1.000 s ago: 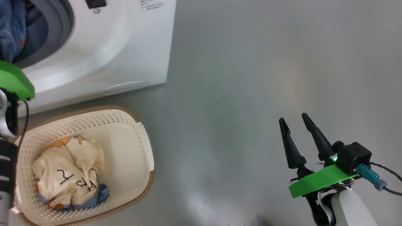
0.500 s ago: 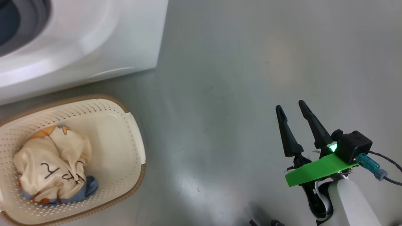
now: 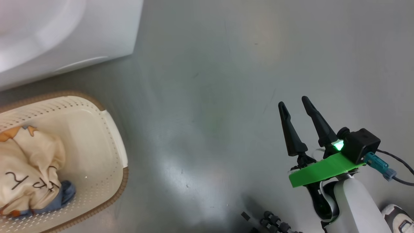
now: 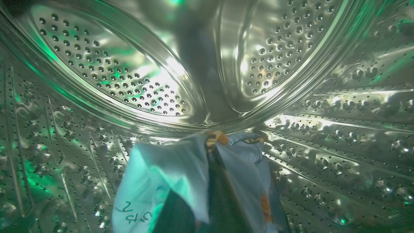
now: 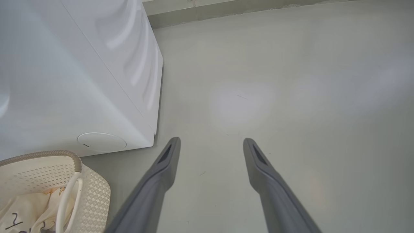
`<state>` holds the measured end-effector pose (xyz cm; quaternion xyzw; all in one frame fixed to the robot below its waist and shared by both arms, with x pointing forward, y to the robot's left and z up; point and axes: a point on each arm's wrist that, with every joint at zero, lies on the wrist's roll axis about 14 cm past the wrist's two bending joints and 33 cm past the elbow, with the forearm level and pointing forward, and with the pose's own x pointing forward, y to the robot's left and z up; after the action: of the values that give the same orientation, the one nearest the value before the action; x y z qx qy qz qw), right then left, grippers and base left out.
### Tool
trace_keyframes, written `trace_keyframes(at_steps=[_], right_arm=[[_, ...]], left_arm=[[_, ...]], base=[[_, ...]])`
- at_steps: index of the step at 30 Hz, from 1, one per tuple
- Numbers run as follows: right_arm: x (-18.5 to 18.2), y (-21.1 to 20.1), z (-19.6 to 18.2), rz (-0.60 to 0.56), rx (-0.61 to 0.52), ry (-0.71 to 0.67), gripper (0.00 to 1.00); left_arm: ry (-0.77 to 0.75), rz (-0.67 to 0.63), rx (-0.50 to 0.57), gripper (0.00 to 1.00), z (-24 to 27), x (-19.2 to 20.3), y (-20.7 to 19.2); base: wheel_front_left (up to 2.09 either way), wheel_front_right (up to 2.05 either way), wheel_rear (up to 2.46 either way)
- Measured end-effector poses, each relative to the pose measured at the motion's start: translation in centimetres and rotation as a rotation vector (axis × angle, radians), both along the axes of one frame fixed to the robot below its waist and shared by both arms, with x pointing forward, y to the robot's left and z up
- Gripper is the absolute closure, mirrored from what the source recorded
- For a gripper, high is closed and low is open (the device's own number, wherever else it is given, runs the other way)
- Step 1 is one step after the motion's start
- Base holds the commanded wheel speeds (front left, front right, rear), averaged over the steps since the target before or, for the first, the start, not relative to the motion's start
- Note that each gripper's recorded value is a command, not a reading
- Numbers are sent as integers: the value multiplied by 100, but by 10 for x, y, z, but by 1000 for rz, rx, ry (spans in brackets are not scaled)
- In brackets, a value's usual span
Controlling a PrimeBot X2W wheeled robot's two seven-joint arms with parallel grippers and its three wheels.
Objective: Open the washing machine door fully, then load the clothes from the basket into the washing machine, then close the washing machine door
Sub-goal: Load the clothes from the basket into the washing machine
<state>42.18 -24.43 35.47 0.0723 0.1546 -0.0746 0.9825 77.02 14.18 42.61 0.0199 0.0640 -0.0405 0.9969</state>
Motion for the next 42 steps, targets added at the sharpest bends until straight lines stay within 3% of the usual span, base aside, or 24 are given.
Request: trace_keyframes(at_steps=[10,11,12,30,42], right_arm=[[-1,-6,-4,-23,11,10,0],[-1,-6,-4,-23,11,10,0],[-1,-6,-3,-23,11,9,0],[13,7,6,10,33,-39,0],[22,23,28,72,21,-104,0]], left_arm=[[5,17,-14,100,-14,15,-5],[4,17,-13,63,-14,15,-5],[1,15,-10,0,-13,15,-5],[-23,-18,-23,0,4,-3,5],[54,-72,-35,0,-11,-61,8]], base=[[0,0,0],[0,0,0],[0,0,0],[0,0,0],[0,0,0]])
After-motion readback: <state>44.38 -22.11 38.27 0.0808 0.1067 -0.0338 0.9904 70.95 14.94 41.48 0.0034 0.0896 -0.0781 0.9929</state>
